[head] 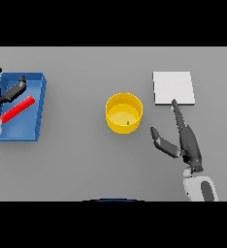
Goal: Pick up the red beaker and tilt it to pour out 1 green nut into yellow bowl. Pick up the yellow bowl and place it on the metallic measuring scale.
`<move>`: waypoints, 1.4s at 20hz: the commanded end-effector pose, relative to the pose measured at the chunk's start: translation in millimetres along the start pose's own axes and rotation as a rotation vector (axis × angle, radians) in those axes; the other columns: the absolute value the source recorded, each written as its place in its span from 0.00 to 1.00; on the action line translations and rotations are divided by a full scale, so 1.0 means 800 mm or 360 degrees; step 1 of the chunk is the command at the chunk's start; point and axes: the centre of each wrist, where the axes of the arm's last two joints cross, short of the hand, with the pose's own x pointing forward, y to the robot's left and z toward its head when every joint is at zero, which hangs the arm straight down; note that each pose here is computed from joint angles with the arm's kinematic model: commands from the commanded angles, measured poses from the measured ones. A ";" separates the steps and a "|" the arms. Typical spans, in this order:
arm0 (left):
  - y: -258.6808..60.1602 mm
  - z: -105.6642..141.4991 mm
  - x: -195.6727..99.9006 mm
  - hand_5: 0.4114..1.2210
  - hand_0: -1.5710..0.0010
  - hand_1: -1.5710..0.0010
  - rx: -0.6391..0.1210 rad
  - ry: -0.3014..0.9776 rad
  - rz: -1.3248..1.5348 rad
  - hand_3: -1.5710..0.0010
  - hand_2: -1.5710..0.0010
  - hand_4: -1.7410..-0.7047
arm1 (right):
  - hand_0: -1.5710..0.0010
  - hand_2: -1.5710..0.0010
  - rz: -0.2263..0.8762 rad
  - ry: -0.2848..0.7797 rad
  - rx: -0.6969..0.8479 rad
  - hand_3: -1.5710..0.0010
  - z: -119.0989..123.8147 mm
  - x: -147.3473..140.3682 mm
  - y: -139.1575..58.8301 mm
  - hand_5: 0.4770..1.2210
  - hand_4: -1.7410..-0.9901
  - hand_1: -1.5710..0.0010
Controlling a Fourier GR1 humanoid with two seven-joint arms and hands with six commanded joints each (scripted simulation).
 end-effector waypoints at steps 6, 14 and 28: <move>-0.002 0.006 0.005 0.31 0.98 0.99 0.0000 -0.0090 0.0019 0.99 0.99 0.96 | 1.00 1.00 0.0548 -0.0141 0.0522 1.00 -0.058 0.033 -0.026 0.27 0.86 1.00; -0.001 0.008 0.001 0.35 1.00 1.00 0.0000 -0.0066 -0.0008 1.00 1.00 0.97 | 1.00 1.00 0.1262 -0.0426 0.1101 1.00 -0.112 0.057 -0.012 0.28 0.69 1.00; 0.004 0.006 0.001 0.36 1.00 1.00 0.0004 -0.0058 -0.0022 1.00 1.00 0.96 | 1.00 1.00 0.1725 -0.0469 0.1642 1.00 -0.167 0.069 0.058 0.34 0.65 1.00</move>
